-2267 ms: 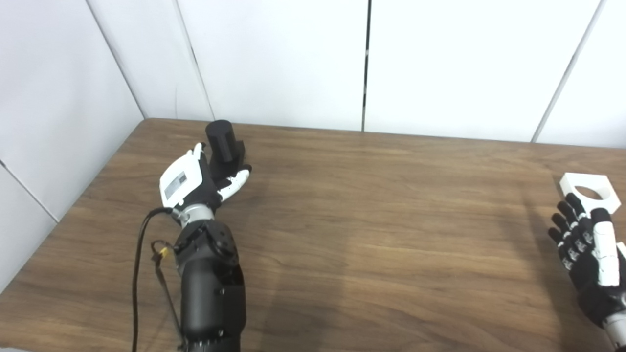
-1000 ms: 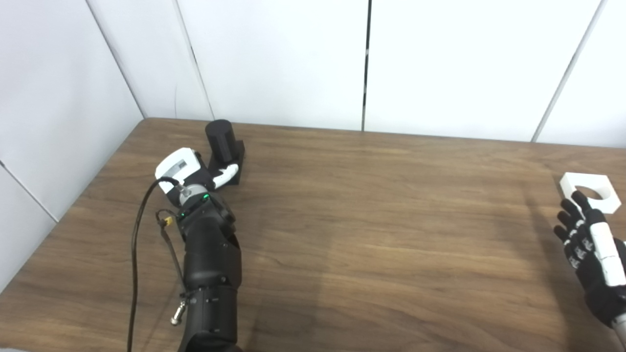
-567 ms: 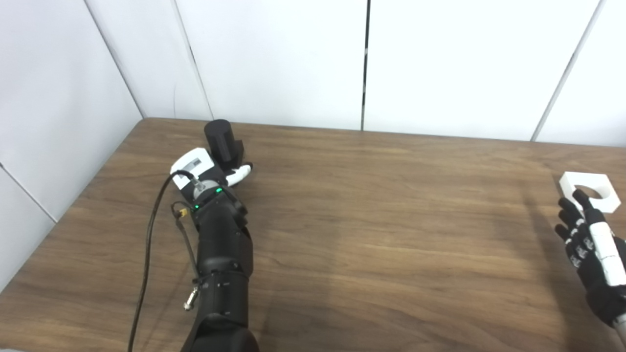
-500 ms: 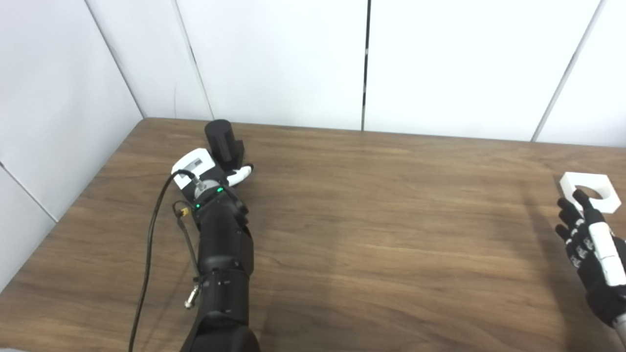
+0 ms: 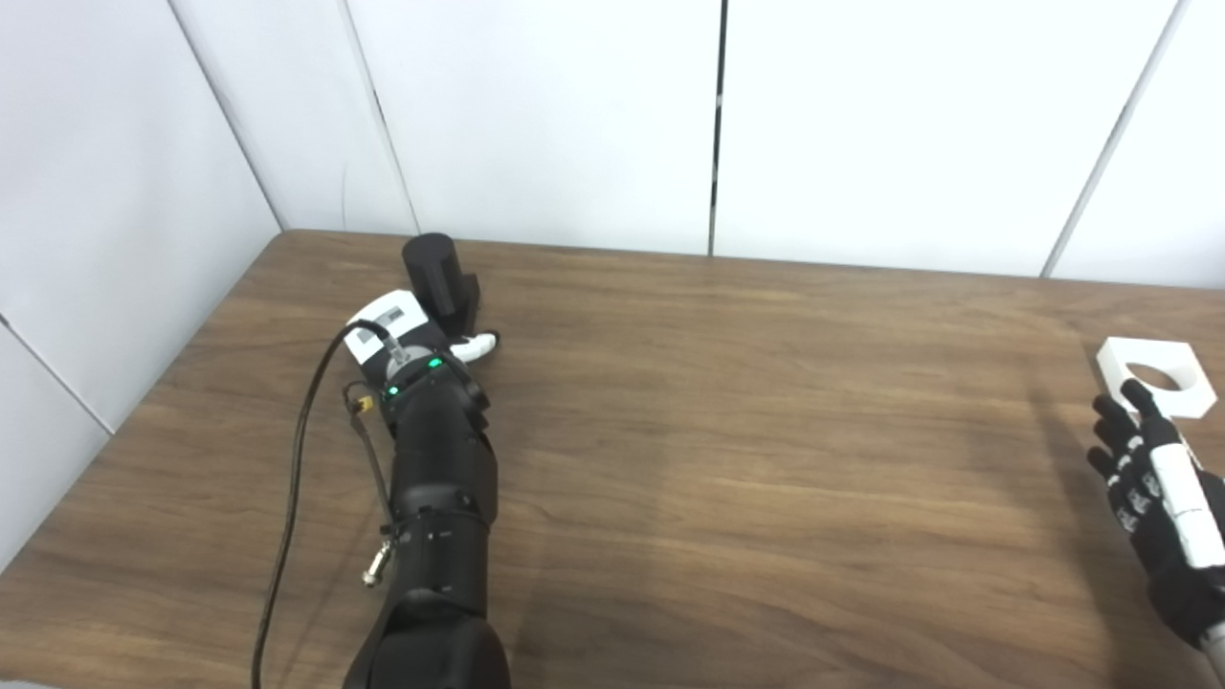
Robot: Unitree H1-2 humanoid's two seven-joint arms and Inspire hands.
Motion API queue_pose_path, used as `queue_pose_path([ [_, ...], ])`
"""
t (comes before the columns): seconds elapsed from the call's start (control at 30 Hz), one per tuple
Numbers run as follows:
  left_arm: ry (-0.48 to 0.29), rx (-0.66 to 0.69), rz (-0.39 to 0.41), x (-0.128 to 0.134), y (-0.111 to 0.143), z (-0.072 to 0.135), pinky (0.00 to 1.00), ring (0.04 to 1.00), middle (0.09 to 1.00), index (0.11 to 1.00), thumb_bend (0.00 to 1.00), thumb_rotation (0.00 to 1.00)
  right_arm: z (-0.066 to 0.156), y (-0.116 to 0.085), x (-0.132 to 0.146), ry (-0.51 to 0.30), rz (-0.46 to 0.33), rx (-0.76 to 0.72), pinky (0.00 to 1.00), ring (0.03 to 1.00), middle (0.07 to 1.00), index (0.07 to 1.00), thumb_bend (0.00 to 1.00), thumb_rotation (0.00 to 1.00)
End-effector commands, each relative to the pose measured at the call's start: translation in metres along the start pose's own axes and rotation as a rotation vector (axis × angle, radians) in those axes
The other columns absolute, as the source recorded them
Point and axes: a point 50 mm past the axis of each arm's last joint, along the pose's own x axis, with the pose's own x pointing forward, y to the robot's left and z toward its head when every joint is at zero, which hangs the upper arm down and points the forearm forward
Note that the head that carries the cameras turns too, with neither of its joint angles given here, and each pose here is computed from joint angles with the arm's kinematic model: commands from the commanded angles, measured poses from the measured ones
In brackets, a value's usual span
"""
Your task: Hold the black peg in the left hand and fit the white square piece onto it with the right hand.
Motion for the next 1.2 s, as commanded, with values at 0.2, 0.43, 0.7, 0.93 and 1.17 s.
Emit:
queue_pose_path([
  [0.2,-0.008,-0.022,0.051,0.008,0.023,0.000,1.00,1.000,1.000,0.799,0.67,0.45,0.019,-0.004,0.005,-0.082,0.029,-0.013,1.00,1.000,0.960,1.000,0.68,0.79],
  [0.43,-0.010,-0.117,0.097,0.006,0.019,-0.005,1.00,1.000,1.000,0.516,0.53,0.07,0.020,-0.007,0.006,-0.087,0.041,-0.031,1.00,1.000,0.960,1.000,0.64,0.81],
  [0.7,-0.023,-0.130,0.102,0.007,0.019,-0.005,1.00,1.000,0.988,0.491,0.52,0.05,0.021,-0.008,0.007,-0.091,0.045,-0.022,1.00,1.000,0.948,1.000,0.62,0.79],
  [0.93,-0.041,-0.134,0.092,0.005,0.017,-0.007,1.00,1.000,0.988,0.493,0.52,0.05,0.019,-0.008,0.008,-0.093,0.047,-0.030,1.00,1.000,0.941,1.000,0.61,0.79],
  [1.17,-0.106,-0.112,0.063,0.005,0.020,-0.009,0.90,0.968,0.952,0.495,0.51,0.06,0.019,-0.005,0.005,-0.085,0.057,-0.033,1.00,1.000,0.950,1.000,0.60,0.80],
])
